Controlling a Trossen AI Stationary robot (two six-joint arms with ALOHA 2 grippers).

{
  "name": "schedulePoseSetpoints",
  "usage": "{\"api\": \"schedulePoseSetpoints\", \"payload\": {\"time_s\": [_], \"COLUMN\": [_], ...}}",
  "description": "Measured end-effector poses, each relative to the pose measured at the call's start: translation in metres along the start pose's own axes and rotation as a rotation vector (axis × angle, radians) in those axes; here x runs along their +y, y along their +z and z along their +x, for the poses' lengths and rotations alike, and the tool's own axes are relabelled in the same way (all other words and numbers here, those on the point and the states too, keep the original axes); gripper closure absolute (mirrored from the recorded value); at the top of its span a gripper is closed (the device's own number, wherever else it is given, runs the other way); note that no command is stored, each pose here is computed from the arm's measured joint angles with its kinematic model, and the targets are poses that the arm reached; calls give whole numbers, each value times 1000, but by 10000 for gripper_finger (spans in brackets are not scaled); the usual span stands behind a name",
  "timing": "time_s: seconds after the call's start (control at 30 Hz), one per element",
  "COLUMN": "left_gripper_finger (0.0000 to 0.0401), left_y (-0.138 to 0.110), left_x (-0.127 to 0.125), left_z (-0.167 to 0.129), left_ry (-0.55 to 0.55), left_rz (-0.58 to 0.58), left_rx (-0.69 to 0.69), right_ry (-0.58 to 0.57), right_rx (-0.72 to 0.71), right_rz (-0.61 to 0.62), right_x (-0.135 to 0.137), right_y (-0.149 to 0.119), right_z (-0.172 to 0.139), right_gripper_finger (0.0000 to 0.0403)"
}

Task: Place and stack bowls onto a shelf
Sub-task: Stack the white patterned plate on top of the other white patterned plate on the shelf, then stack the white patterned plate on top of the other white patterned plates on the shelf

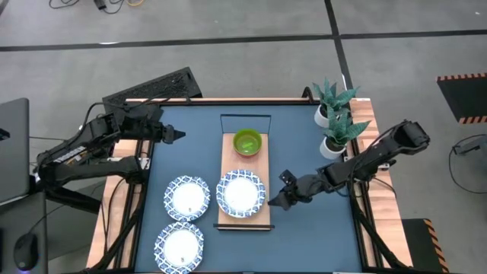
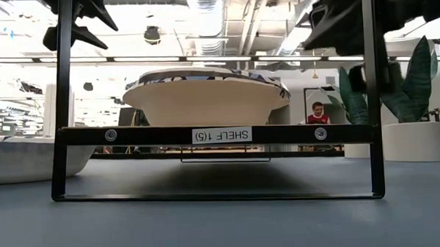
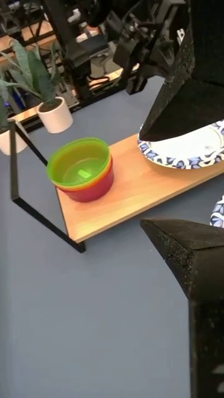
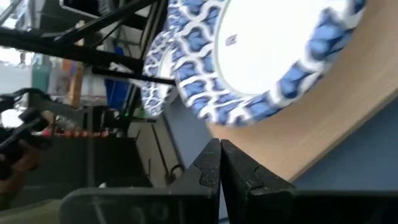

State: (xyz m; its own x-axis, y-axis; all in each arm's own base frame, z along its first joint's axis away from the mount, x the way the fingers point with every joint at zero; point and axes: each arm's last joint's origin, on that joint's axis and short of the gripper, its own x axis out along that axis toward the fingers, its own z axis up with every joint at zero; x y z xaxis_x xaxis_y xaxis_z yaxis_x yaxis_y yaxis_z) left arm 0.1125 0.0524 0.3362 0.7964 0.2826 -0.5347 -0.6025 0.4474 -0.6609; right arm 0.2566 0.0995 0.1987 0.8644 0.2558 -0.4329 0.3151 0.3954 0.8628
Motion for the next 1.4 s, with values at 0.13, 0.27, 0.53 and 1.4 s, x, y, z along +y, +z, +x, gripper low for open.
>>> {"api": "schedulePoseSetpoints", "payload": {"time_s": [0.13,0.27,0.53,1.4], "left_gripper_finger": [205,205,205,149], "left_y": [0,-8,-40,-93], "left_x": [-1,1,28,34], "left_z": [4,5,13,92], "left_ry": [-5,-31,259,171], "left_rz": [0,51,181,781], "left_rx": [31,167,366,620], "right_ry": [34,57,29,34], "right_rx": [-27,-45,-48,-49], "right_rz": [-23,-51,-61,-106], "right_x": [7,12,9,9], "right_y": [3,5,7,7], "right_z": [-8,-14,-14,-14], "right_gripper_finger": [371,377,360,355]}}
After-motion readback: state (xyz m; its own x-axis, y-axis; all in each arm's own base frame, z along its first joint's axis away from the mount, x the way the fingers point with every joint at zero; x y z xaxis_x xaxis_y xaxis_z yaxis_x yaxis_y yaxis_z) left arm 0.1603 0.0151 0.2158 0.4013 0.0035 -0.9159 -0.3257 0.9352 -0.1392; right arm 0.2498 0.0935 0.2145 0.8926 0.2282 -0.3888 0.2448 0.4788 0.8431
